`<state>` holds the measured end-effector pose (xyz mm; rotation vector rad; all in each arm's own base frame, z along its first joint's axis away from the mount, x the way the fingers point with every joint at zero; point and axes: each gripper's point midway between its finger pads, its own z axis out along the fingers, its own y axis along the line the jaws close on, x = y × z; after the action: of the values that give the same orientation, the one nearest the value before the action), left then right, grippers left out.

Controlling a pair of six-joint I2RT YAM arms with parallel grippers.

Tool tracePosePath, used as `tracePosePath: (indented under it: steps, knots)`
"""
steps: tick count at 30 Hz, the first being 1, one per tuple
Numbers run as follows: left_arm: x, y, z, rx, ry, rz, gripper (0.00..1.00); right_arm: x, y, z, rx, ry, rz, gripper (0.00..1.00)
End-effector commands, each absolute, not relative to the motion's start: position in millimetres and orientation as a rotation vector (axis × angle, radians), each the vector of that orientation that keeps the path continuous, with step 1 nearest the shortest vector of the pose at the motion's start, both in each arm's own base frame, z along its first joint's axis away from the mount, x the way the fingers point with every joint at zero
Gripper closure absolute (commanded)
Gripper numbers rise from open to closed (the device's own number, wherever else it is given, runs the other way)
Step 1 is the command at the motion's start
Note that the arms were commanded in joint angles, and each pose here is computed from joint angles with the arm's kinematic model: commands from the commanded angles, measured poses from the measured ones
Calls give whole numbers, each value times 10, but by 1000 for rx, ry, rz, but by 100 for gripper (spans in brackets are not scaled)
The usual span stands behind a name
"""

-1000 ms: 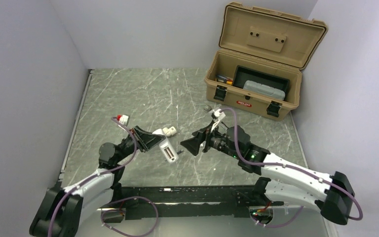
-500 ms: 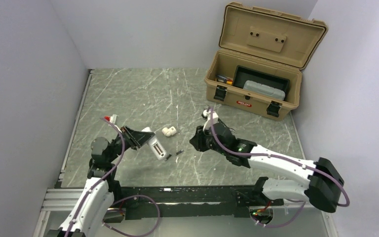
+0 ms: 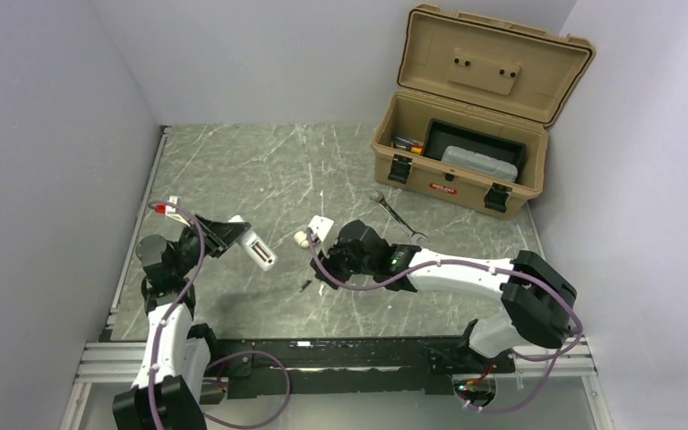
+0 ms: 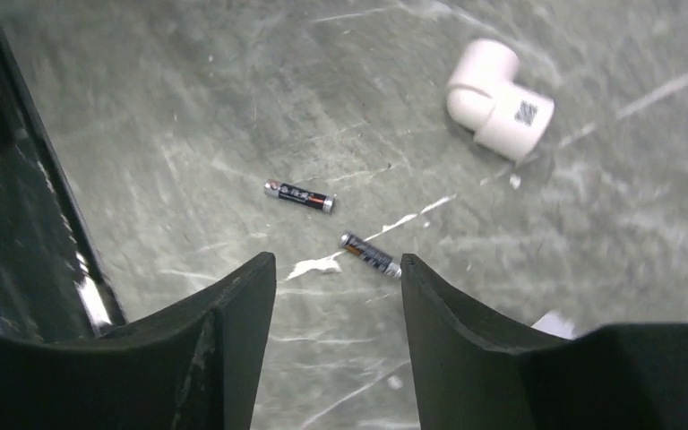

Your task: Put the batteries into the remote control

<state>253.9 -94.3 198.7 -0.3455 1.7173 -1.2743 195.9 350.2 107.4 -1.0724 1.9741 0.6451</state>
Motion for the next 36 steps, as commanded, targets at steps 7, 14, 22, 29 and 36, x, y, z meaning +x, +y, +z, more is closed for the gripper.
tracePosePath:
  steps: [7,14,22,29,36]
  knots:
    - [2506,-850,2094,-255,1688,-1322,100,1975,3830,907,-1858,1404,747,39]
    - [2510,-823,2063,-281,1693,-1349,100,1989,3972,759,-2026,1255,763,46]
    - [2505,-747,1964,-352,1681,-1378,100,1881,3982,600,-2102,1249,796,47]
    - [2494,-734,1960,-358,1674,-1388,100,1872,4100,504,-2107,1245,785,48]
    - [2488,-685,1905,-390,1678,-1373,100,1879,4203,427,-2134,1248,801,50]
